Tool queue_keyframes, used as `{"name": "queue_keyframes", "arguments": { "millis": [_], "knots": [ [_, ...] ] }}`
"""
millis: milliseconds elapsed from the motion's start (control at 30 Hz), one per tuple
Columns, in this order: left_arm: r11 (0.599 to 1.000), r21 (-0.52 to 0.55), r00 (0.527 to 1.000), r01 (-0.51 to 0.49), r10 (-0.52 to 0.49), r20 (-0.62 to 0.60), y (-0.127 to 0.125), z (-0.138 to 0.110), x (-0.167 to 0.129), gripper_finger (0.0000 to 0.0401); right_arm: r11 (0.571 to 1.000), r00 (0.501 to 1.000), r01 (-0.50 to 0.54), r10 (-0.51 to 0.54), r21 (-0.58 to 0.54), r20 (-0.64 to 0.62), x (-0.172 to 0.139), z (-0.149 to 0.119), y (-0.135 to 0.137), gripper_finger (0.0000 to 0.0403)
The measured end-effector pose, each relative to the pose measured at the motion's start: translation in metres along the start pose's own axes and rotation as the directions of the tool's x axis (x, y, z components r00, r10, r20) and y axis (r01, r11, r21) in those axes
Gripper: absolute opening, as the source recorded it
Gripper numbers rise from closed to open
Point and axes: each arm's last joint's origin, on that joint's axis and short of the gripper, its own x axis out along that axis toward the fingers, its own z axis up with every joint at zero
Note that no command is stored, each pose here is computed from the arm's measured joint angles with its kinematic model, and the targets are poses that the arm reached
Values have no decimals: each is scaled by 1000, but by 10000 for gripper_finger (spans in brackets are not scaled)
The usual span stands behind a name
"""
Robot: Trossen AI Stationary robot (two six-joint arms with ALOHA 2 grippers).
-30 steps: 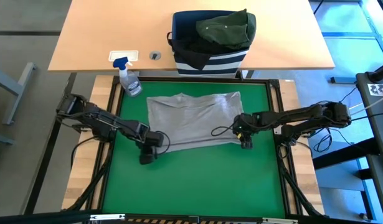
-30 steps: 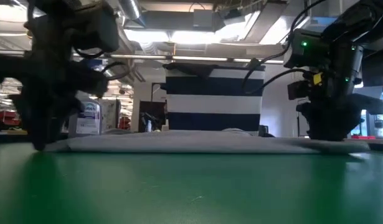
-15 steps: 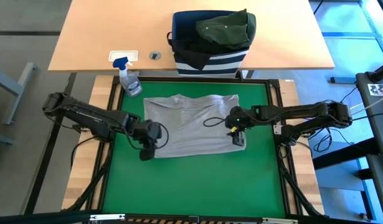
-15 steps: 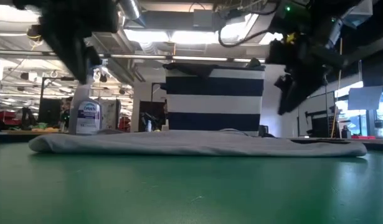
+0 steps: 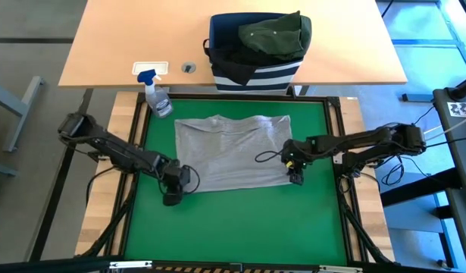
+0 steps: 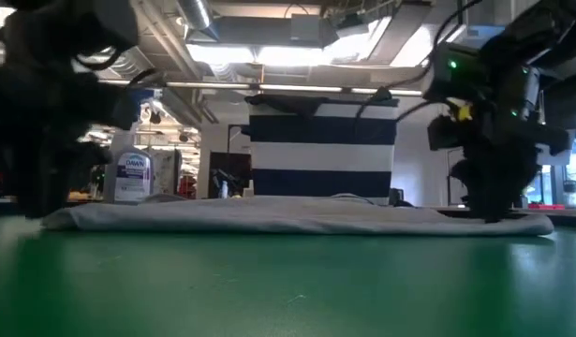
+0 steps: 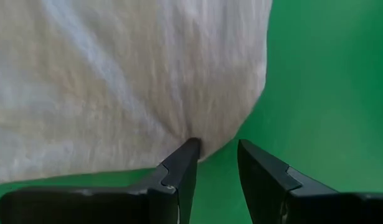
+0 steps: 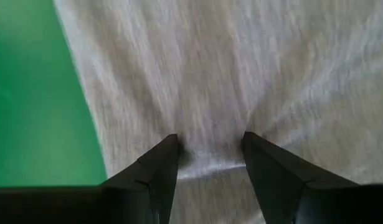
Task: Fold Laundry from Bin
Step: Fold the gray shirt
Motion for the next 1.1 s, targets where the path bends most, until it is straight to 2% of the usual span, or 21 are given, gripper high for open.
{"name": "queue_keyframes", "arguments": {
  "millis": [167,267,400,433,533,633,667,733,833,900,1000,1100],
  "knots": [
    [999,51,999,7,-4,-53,-6,-11,4,110,998,998,-47,48,28,-35,5,-9,10,182],
    [997,68,994,33,-26,-107,-11,-14,0,110,993,992,-111,109,-31,-60,5,-9,28,182],
    [995,70,986,67,-55,-158,-16,-11,-16,110,984,982,-147,133,-100,-133,-1,-10,49,182],
    [995,66,987,81,-71,-147,-19,-5,-25,110,983,981,-148,131,-109,-145,-6,-7,53,182],
    [994,44,992,101,-98,-76,-24,16,-54,110,985,992,-112,103,-132,-76,-31,15,62,182],
    [993,19,988,116,-118,99,-24,43,-91,110,981,997,-34,47,-192,64,-63,37,64,182],
    [995,-2,983,97,-96,158,-21,50,-102,110,976,991,3,25,-217,128,-74,44,64,182],
    [998,-66,966,26,-8,258,-10,63,-117,110,953,976,122,-64,-279,207,-87,50,57,182],
    [983,-173,938,-61,116,327,18,77,-128,110,916,956,250,-183,-314,228,-87,51,38,182],
    [967,-237,930,-90,166,327,42,83,-127,110,922,946,284,-224,-264,236,-84,53,20,182],
    [956,-274,942,-101,181,283,79,85,-114,110,941,934,304,-263,-150,241,-78,56,-9,182],
    [967,-234,939,-102,171,297,112,89,-99,110,941,917,335,-317,-41,241,-76,55,-35,182]
  ]
}}
